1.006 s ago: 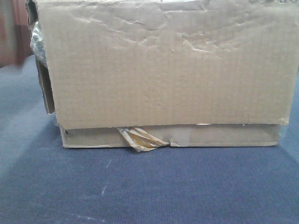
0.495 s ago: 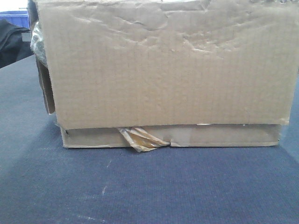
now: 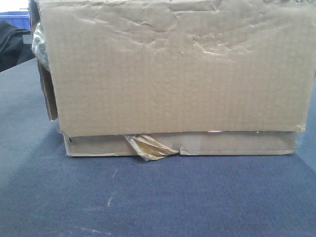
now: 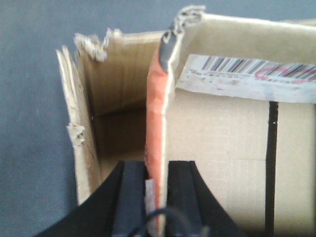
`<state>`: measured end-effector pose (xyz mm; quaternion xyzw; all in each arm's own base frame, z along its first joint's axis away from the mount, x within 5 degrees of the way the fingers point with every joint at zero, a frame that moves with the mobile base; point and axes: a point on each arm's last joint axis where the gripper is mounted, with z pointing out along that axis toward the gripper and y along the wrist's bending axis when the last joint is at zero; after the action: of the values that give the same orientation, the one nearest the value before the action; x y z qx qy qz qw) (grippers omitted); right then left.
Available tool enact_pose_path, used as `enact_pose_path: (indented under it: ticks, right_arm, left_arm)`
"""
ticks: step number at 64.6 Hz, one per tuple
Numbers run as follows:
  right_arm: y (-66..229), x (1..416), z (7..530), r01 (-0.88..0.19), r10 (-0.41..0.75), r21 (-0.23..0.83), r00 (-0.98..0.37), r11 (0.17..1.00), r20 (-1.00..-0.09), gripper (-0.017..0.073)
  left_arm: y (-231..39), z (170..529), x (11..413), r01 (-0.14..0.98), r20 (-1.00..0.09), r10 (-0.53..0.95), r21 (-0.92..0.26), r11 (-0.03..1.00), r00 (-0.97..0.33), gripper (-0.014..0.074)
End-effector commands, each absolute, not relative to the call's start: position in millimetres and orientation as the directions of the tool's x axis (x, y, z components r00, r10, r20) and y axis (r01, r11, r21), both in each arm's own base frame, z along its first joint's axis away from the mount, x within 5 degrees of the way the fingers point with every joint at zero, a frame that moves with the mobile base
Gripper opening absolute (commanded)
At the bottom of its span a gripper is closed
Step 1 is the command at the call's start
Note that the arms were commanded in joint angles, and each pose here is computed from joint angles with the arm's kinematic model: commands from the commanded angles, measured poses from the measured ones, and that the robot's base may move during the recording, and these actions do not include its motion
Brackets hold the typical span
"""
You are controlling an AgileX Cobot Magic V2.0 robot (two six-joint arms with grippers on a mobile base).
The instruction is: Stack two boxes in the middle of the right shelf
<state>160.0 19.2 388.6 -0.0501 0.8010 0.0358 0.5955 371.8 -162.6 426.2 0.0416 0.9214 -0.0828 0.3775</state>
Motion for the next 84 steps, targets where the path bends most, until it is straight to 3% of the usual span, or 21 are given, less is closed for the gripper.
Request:
enact_pose_path:
  ticks: [1,32,40,51,58,68,84]
  right_arm:
    - [20.9,159.7,392.2,-0.137,-0.051,-0.015,-0.267,0.991,-0.962,0.0550]
    - [24.7,159.2,392.4,-0.160,-0.057,-0.015,-0.264,0.987,-0.963,0.0550]
    - [25.4,159.2,392.6,-0.164,-0.058,-0.015,-0.262,0.986,-0.963,0.0550]
    - [28.4,158.5,392.0,-0.183,-0.064,-0.015,-0.267,0.983,-0.961,0.0550]
    - [28.7,158.5,392.0,-0.185,-0.065,-0.015,-0.267,0.983,-0.961,0.0550]
    - [28.5,157.3,395.0,-0.185,-0.066,-0.015,-0.276,0.983,-0.959,0.0550]
    - [32.4,169.9,428.2,-0.196,-0.074,-0.015,-0.299,0.981,-0.951,0.0550]
  left_arm:
    - [-167.9,419.7,380.1,0.134,-0.709,-0.004,-0.139,0.981,-0.706,-0.0111]
    - [-173.7,408.4,384.4,0.137,-0.672,-0.012,-0.169,0.976,-0.740,-0.0093]
    - [-174.0,408.2,384.1,0.138,-0.670,-0.013,-0.172,0.975,-0.743,0.0076]
    - [-173.0,418.0,381.6,0.143,-0.689,-0.023,-0.183,0.973,-0.724,0.0451]
    - [-171.9,430.4,378.7,0.148,-0.706,-0.034,-0.196,0.969,-0.707,0.0608]
    - [-166.1,457.1,367.1,0.156,-0.723,-0.035,-0.195,0.968,-0.690,0.0599]
    - [-153.0,507.8,344.4,0.247,-0.843,0.027,-0.127,0.961,-0.538,0.0599]
